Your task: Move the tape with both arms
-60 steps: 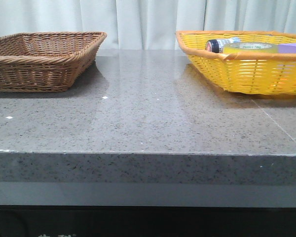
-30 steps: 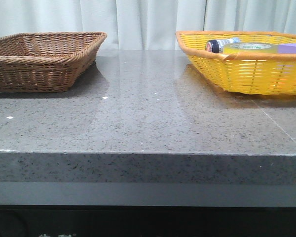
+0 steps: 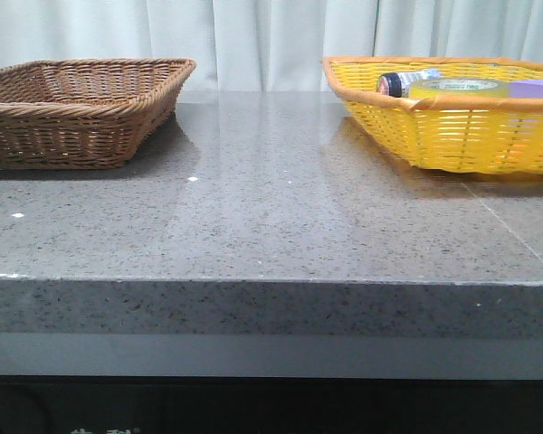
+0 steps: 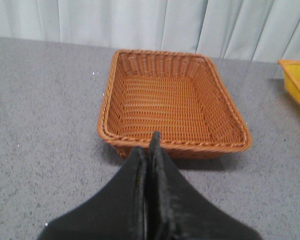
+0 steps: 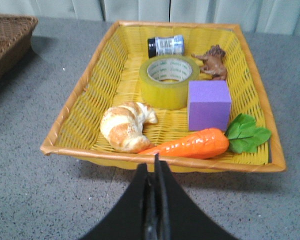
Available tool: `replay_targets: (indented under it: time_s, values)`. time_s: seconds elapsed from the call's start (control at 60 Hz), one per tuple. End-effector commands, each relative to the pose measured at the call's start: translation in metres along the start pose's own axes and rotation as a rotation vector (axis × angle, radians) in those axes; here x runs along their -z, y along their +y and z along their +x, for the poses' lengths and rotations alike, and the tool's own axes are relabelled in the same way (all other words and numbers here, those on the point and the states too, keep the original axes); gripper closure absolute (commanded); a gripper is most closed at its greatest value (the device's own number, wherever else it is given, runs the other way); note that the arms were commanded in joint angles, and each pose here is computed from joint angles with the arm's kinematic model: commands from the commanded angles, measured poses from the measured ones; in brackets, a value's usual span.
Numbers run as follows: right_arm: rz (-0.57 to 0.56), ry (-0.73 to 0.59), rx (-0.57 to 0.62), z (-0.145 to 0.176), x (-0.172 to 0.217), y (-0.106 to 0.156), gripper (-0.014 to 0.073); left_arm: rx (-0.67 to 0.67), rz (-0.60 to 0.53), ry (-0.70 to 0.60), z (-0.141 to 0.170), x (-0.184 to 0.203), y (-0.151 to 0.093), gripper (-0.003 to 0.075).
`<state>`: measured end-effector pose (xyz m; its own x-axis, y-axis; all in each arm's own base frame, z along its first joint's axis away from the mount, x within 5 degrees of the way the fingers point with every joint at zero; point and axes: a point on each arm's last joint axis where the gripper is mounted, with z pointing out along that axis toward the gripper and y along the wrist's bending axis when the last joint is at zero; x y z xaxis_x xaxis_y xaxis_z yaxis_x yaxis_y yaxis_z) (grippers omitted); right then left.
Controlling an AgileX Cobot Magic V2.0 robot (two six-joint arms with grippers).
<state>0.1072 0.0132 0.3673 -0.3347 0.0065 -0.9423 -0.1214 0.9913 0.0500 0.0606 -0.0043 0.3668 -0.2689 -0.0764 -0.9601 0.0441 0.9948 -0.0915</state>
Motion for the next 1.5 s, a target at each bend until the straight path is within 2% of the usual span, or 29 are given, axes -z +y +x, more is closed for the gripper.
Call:
replay_targets:
  time_s: [0.0, 0.15, 0.217, 0.266, 0.35, 0.4, 0.433, 0.483, 0.55, 0.583, 0.7, 0.899, 1.183, 1.482]
  values:
    - [0.009, -0.055, -0.001, -0.013, -0.004, -0.001, 0.0664, 0.009, 0.007, -0.062, -0.01, -0.005, -0.001, 0.074]
    - [0.008, -0.006, -0.004, -0.011, -0.013, -0.002, 0.0661, -0.001, -0.003, -0.031, -0.008, -0.012, 0.0, 0.0729]
    - [0.008, 0.011, -0.005, -0.009, -0.015, -0.002, 0.0646, -0.003, -0.004, -0.022, -0.008, -0.015, 0.0, 0.0657]
    - [0.007, 0.023, -0.005, -0.009, -0.016, -0.002, 0.0601, -0.003, -0.004, -0.017, -0.008, -0.016, 0.0, 0.0567]
    - [0.005, 0.04, -0.005, -0.007, -0.016, -0.002, 0.0456, -0.003, -0.005, -0.014, -0.009, -0.018, 0.0, 0.0361]
    - [0.005, 0.046, -0.005, -0.007, -0.016, -0.002, 0.0322, -0.003, -0.004, -0.016, -0.009, -0.02, 0.0, 0.0237]
    - [0.005, 0.048, -0.005, -0.006, -0.016, -0.002, 0.0236, -0.003, -0.004, -0.016, -0.01, -0.021, 0.0, 0.0183]
    - [0.004, 0.053, -0.005, -0.006, -0.016, -0.002, 0.0132, -0.009, -0.005, -0.011, -0.01, -0.023, 0.0, 0.0146]
    - [0.004, 0.055, -0.005, -0.006, -0.016, -0.002, 0.0045, -0.034, -0.006, 0.002, -0.013, -0.025, -0.001, 0.0148]
    - [0.004, 0.052, -0.005, -0.007, -0.016, -0.002, 0.003, -0.045, -0.007, 0.012, -0.016, -0.027, -0.001, 0.0154]
    - [0.001, 0.059, -0.003, -0.014, -0.015, -0.001, 0.0036, -0.06, 0.012, 0.061, -0.027, -0.031, -0.004, 0.0155]
    - [-0.005, 0.115, -0.005, -0.042, -0.027, -0.001, 0.0036, -0.14, 0.139, 0.124, -0.04, -0.046, -0.02, 0.0155]
    - [0.059, 0.257, -0.111, -0.083, -0.086, -0.023, 0.0036, -0.22, 0.332, 0.13, -0.04, -0.054, -0.047, 0.0155]
    - [0.066, 0.381, -0.132, -0.116, -0.17, -0.044, 0.0036, -0.229, 0.384, 0.088, -0.042, -0.053, -0.055, 0.0155]
